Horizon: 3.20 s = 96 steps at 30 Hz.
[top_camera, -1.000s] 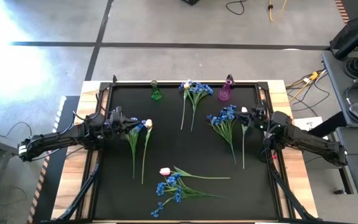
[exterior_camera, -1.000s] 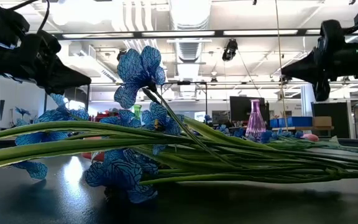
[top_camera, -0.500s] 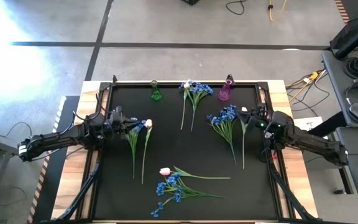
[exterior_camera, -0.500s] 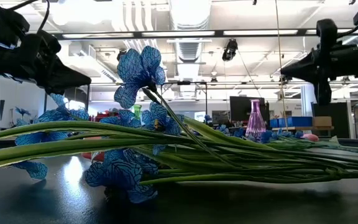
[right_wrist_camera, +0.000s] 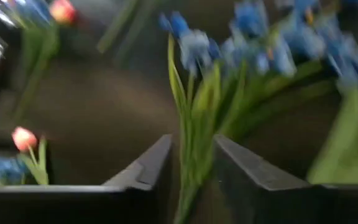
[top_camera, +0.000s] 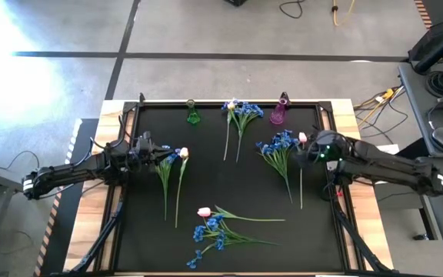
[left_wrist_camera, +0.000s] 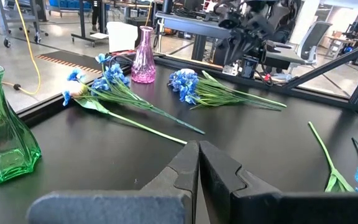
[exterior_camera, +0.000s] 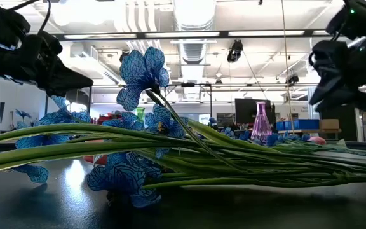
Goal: Sort flowers into vase by color
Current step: Put the blue flowers into the violet vase
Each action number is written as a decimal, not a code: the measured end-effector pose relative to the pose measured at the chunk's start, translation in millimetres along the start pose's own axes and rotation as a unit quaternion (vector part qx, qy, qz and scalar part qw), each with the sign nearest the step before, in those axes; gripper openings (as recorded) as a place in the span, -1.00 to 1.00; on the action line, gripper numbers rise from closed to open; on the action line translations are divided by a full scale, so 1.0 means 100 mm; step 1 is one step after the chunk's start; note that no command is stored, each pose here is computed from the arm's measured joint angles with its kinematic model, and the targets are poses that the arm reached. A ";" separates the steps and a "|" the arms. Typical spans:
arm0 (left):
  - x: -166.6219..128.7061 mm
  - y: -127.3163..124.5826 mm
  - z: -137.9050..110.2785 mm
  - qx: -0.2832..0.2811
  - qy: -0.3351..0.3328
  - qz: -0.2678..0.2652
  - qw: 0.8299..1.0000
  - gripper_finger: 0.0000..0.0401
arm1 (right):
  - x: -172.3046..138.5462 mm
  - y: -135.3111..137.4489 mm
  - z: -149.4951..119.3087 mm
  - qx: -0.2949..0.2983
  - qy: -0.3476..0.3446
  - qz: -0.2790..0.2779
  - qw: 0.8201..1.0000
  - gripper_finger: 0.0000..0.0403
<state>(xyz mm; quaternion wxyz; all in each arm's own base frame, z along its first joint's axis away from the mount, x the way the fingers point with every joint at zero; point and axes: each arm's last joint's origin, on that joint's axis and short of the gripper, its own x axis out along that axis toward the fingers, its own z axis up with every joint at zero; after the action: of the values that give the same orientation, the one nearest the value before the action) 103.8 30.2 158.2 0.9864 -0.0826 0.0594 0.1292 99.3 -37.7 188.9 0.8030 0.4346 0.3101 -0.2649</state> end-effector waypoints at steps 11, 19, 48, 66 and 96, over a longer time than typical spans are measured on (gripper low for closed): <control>0.00 0.00 0.00 0.000 0.000 0.000 1.000 -1.00 | 0.13 0.33 0.17 0.065 0.110 -0.075 0.989 0.21; 0.00 0.00 0.00 0.000 0.000 0.000 1.000 -1.00 | 0.48 0.42 0.10 0.071 0.166 -0.136 0.974 0.31; 0.00 0.00 0.00 0.000 0.000 0.000 1.000 -1.00 | 1.05 0.36 0.03 0.065 0.206 -0.199 0.956 0.02; 0.00 0.00 0.00 0.000 0.000 0.000 1.000 -1.00 | 1.04 0.40 0.05 0.053 0.217 -0.186 0.957 -0.76; 0.00 0.00 0.00 0.000 0.000 0.000 1.000 -1.00 | 0.09 1.40 1.96 -0.160 -0.133 -0.052 0.977 -0.81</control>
<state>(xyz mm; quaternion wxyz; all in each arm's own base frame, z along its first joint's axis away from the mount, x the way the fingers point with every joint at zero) 103.8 30.2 158.2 0.9864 -0.0825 0.0594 0.1292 255.0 -140.6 341.9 0.8812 0.2445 0.2614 -0.3087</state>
